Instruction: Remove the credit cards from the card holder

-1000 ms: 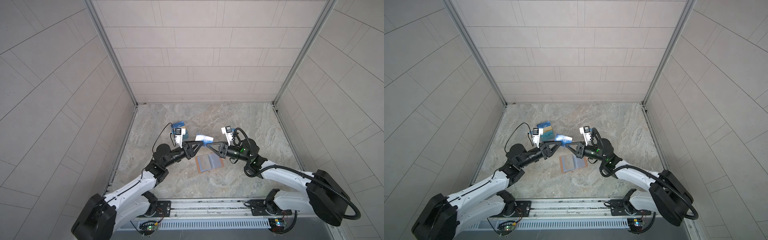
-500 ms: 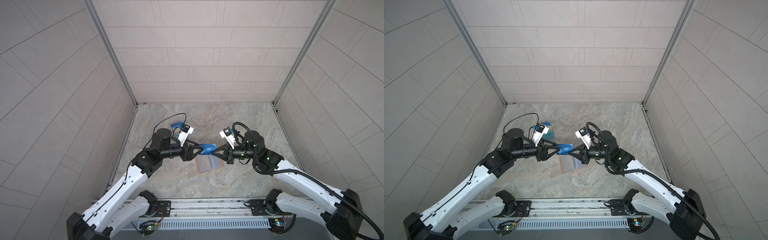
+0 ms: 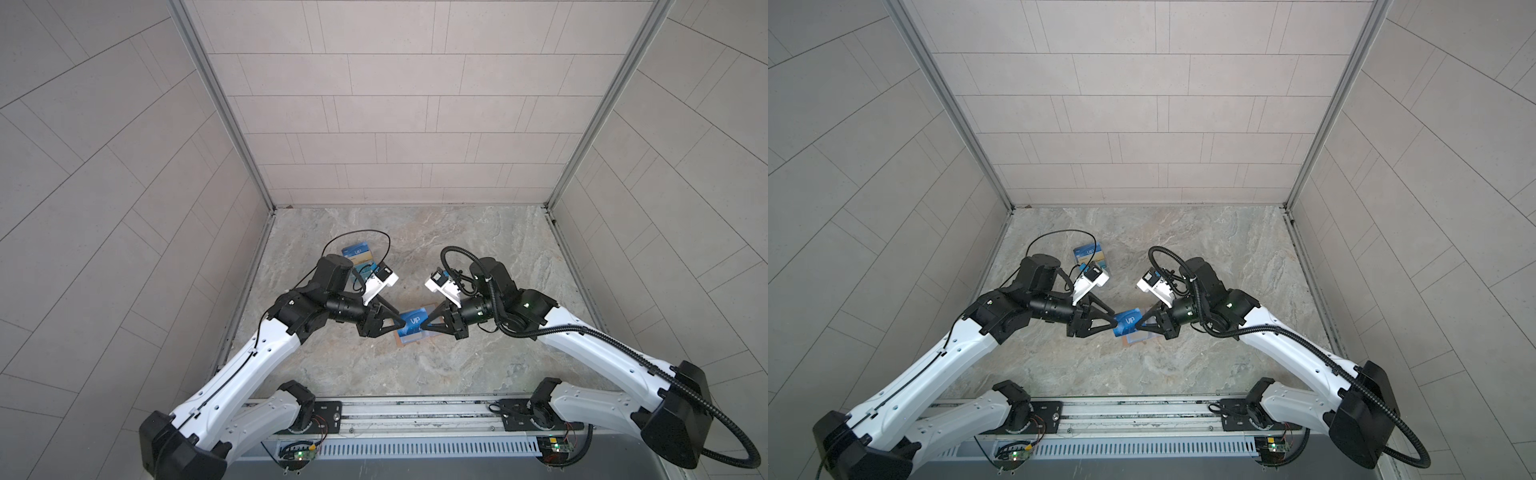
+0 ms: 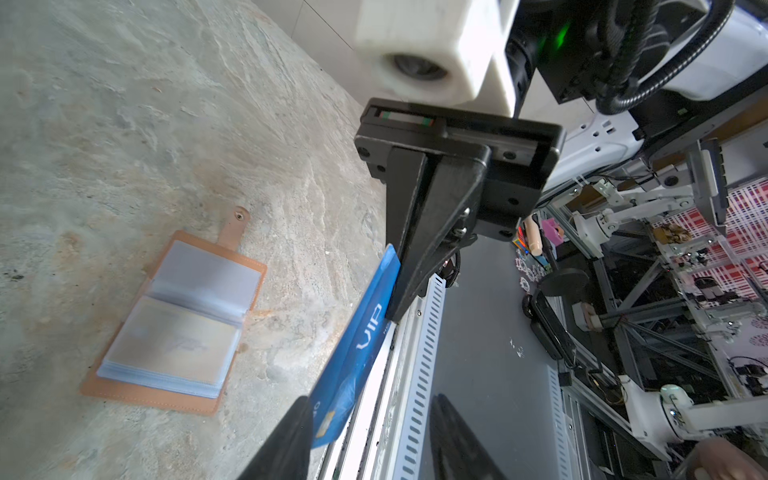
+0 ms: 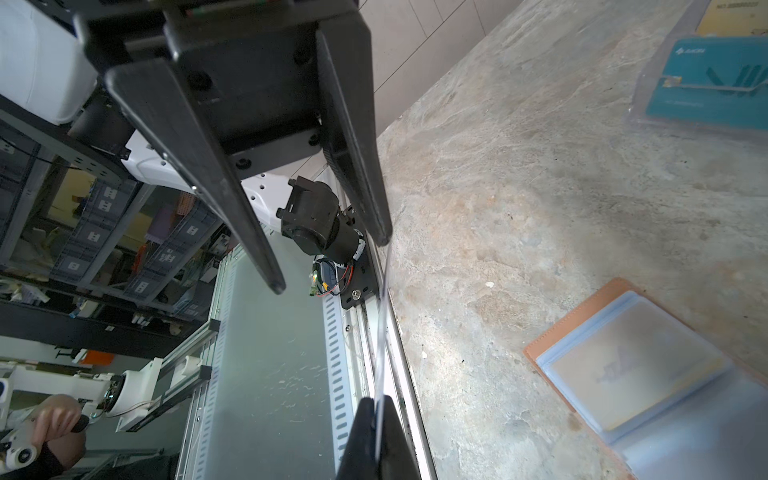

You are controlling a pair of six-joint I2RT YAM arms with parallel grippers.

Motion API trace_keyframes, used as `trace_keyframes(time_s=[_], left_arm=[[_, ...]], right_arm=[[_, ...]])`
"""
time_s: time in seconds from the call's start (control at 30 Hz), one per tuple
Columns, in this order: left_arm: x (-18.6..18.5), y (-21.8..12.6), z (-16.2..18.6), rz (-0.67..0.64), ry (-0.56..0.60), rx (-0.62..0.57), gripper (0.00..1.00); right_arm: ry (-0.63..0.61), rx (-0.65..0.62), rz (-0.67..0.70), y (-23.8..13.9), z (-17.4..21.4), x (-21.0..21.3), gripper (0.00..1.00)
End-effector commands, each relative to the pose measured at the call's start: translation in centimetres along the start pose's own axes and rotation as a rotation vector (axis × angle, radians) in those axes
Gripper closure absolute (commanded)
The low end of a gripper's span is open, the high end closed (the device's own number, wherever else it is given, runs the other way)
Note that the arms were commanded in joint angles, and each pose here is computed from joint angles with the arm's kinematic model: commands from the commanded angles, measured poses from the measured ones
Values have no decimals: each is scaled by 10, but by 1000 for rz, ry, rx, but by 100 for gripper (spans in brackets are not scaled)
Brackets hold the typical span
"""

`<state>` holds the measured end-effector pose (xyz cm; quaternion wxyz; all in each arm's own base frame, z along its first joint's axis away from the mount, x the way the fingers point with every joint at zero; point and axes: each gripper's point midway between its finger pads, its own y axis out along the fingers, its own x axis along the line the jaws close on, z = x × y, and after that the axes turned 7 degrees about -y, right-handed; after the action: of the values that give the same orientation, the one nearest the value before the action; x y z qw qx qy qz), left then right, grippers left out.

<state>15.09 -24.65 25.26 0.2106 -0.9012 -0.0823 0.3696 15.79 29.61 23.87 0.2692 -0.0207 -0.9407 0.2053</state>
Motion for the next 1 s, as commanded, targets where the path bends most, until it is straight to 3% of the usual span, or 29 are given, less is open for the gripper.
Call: trace_keyframes(time_s=[0.0, 0.3, 0.67, 0.8, 0.97], left_arm=[[-9, -3, 1, 32, 28, 17, 51], [-5, -9, -7, -36, 55, -4, 51], [-18, -8, 8, 54, 56, 60, 57], [-20, -7, 12, 77, 53, 71, 68], [-30, -8, 17, 132, 72, 89, 73]], right_arm=[[-76, 5, -63, 0, -5, 15, 100], [-87, 81, -107, 10, 6, 18, 100], [-127, 71, -135, 9, -1, 28, 100], [-135, 74, -146, 12, -5, 29, 100], [-141, 84, -161, 16, -7, 29, 100]])
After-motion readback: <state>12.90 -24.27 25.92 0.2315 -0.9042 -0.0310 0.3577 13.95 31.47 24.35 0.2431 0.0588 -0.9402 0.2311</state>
